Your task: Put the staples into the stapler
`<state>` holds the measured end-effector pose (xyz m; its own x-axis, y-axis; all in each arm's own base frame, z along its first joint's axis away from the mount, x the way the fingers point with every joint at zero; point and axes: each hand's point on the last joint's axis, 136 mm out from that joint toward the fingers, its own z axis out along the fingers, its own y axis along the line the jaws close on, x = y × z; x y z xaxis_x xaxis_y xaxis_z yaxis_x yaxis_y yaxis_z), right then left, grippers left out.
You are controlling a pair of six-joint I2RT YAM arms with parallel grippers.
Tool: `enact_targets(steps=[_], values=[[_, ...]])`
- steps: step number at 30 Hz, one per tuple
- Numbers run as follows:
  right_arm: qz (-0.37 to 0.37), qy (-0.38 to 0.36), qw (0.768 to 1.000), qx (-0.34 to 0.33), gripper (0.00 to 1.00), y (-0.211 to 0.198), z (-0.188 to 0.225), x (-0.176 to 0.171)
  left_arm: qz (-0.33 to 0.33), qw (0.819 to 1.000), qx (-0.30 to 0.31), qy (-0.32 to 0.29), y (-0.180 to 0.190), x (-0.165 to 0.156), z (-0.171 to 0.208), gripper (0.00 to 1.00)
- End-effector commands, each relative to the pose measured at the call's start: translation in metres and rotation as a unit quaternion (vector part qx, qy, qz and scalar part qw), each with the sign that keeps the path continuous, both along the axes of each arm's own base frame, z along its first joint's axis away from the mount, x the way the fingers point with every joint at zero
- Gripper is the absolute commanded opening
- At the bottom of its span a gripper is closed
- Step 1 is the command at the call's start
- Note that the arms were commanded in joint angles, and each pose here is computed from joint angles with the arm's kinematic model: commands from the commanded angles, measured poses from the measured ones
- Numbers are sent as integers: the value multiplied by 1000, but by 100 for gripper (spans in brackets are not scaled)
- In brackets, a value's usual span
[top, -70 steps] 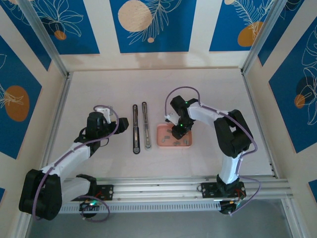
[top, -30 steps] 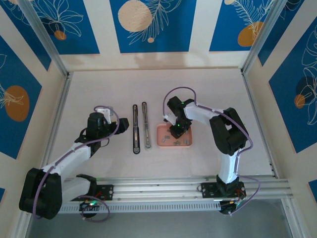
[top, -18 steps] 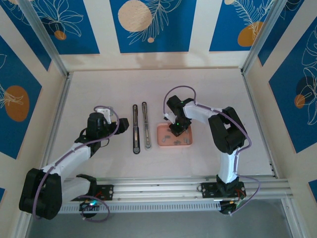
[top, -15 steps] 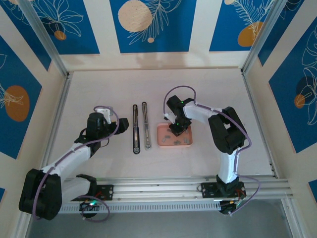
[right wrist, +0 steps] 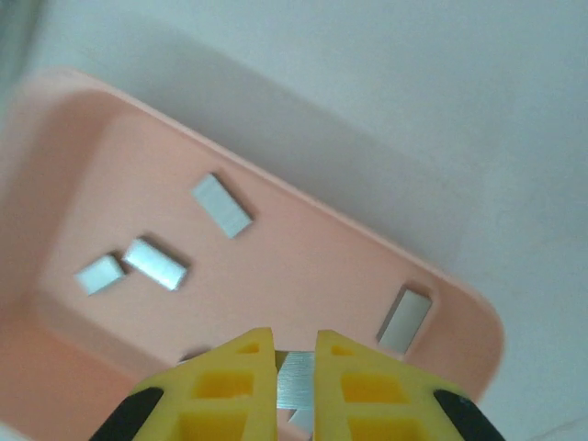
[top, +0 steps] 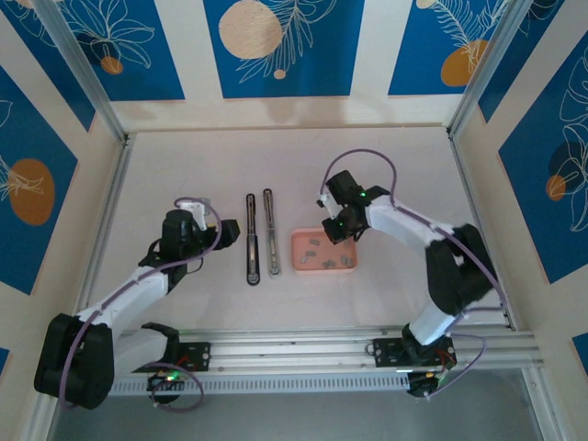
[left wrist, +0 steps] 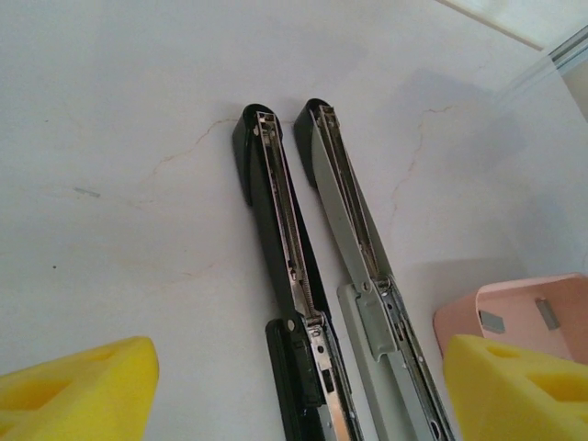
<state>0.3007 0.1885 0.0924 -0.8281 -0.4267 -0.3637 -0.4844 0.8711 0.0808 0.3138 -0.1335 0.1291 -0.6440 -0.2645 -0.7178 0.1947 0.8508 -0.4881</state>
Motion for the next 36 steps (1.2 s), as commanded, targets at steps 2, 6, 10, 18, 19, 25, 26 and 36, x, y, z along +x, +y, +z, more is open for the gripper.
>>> enact_targets(steps=[2,6,10,18,19,25,26,36], values=[[-64,-16,994,89,12,18,23,-26,-13,1000,-21,-15,-11,1,4,81],[-85,-12,990,113,11,25,23,-56,-26,999,-34,-17,-20,1,6,81],[-89,7,990,109,11,34,14,-95,-34,998,-38,-21,-24,0,9,81],[-103,60,988,102,11,46,-22,-146,-35,998,-37,-22,-25,-3,5,80],[-104,63,988,99,11,48,-27,-146,-35,998,-37,-21,-25,-4,4,80],[-115,59,988,90,11,58,-40,-131,-30,999,-27,-26,-21,-6,5,81],[-118,58,987,88,11,59,-41,-128,-30,999,-25,-28,-20,-7,5,81],[-149,8,987,62,11,62,-36,-79,-23,999,-3,-37,-13,-11,8,82]])
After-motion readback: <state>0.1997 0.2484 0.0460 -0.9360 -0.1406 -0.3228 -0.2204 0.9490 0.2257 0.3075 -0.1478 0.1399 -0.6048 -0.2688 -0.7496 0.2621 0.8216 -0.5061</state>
